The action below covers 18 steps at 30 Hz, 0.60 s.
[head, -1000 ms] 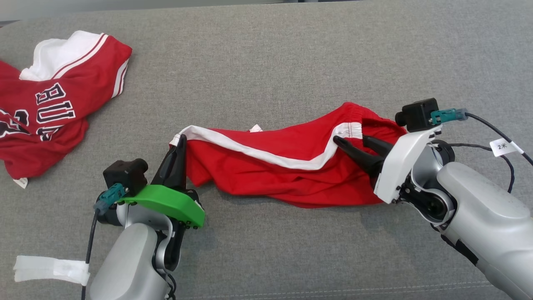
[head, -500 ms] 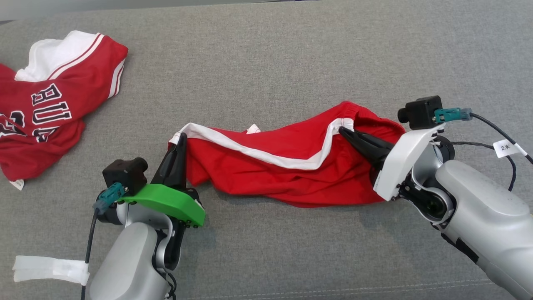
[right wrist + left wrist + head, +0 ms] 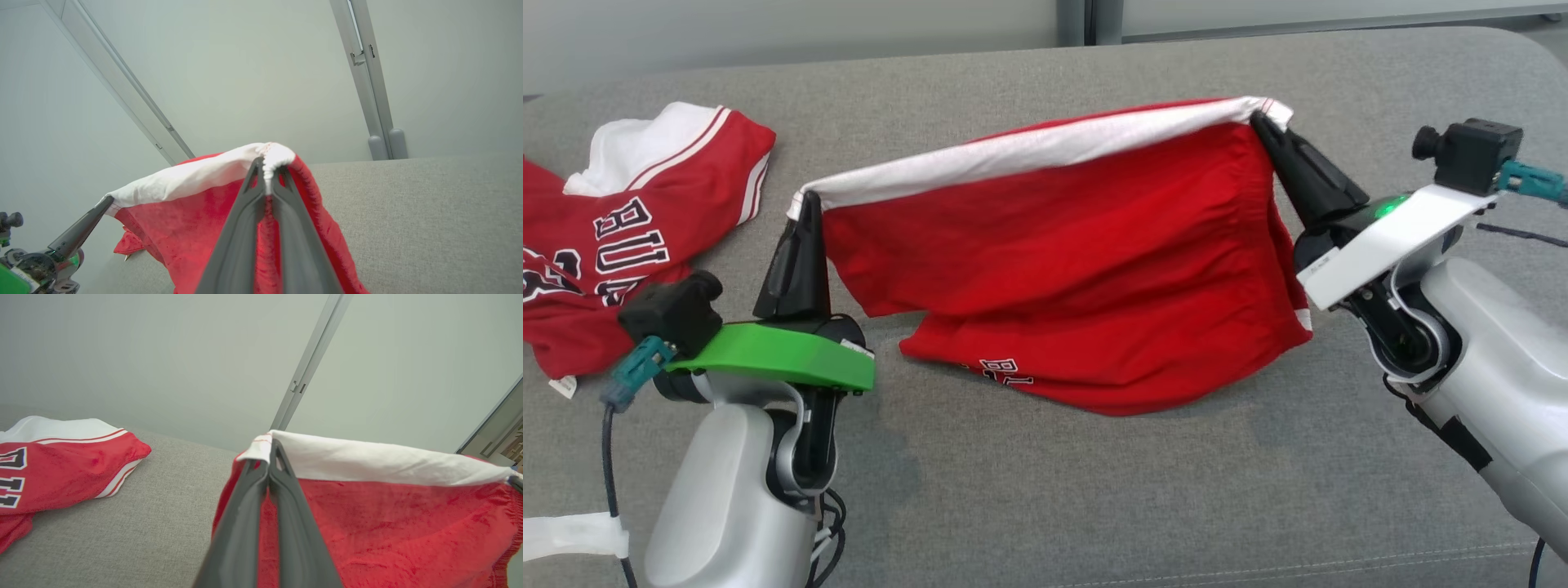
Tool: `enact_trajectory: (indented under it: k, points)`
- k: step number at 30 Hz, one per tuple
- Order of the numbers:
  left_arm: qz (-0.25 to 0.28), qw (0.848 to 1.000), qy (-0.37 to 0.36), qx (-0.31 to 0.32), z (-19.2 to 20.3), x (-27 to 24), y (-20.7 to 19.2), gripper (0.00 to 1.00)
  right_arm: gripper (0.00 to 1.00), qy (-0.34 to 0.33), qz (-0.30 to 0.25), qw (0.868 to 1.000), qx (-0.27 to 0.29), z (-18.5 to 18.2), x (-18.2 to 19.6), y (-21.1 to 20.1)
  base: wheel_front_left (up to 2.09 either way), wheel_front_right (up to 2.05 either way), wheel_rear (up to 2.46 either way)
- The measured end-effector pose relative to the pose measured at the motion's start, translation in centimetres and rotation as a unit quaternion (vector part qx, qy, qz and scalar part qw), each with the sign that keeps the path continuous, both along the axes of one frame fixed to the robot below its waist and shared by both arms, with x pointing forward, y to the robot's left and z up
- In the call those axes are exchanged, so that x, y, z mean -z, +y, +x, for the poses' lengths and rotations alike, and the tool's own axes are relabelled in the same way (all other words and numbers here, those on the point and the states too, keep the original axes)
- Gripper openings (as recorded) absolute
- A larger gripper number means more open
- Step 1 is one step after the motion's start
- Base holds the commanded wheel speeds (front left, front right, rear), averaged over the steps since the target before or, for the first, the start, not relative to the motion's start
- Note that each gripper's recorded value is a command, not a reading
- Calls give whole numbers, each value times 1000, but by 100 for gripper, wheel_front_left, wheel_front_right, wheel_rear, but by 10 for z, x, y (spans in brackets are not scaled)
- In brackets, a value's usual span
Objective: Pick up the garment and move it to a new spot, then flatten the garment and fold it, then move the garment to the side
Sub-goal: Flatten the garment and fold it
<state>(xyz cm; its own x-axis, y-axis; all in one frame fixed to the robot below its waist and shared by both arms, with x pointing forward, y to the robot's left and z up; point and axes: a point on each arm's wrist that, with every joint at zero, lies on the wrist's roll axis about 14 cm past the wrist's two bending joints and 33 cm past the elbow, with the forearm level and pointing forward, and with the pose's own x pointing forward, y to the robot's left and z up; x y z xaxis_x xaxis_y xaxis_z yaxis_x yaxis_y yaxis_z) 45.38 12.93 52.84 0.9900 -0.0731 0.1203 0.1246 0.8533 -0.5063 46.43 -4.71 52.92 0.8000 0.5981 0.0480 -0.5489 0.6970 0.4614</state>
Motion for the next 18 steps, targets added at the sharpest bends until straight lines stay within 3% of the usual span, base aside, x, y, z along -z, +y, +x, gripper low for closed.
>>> enact_trajectory:
  k: [9, 15, 18]
  points:
    - [-31, 993, -113, 16, -10, -78, -5, 0, 0, -77, 55, 995, 8, -16, -70, -7, 0, 0, 0]
    - [-34, 987, -154, 34, -33, -101, -17, 0, 0, -64, 77, 995, -28, -59, -71, 4, 0, 0, 0]
    - [-24, 989, -129, 71, -55, -80, -36, 0, 0, -42, 74, 996, -25, -81, -57, -10, 0, 0, 0]
